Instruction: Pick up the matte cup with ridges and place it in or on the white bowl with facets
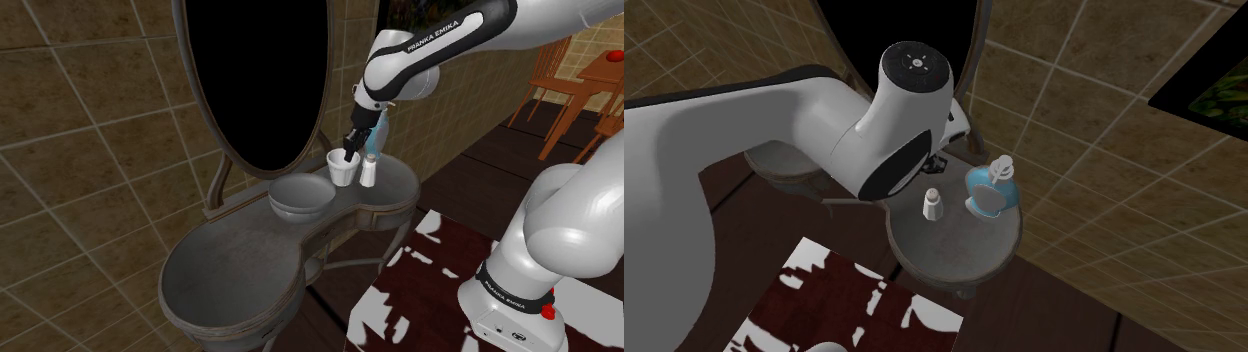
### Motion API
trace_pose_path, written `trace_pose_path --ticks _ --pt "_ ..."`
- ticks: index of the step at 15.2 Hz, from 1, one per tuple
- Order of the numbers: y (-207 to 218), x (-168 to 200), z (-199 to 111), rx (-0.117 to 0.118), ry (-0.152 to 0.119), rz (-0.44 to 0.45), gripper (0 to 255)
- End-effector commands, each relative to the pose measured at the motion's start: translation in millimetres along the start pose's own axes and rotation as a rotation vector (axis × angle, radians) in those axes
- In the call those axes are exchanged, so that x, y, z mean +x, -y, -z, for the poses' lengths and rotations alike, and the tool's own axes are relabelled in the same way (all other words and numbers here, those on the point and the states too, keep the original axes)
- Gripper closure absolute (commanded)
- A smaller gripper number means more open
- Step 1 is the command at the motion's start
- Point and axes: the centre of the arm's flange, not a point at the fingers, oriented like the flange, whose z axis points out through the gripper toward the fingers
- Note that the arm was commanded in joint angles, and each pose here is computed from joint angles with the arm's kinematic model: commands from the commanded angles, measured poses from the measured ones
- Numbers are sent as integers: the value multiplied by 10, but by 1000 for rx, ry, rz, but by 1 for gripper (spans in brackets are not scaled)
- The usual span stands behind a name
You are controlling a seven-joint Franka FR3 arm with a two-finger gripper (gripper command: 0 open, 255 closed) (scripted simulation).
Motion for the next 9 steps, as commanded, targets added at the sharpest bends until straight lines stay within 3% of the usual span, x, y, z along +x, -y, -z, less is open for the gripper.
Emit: trace_pose_path --ticks 1,9 --pt "17 23 102 0 0 0 255" --pt "83 98 512 0 0 0 255"
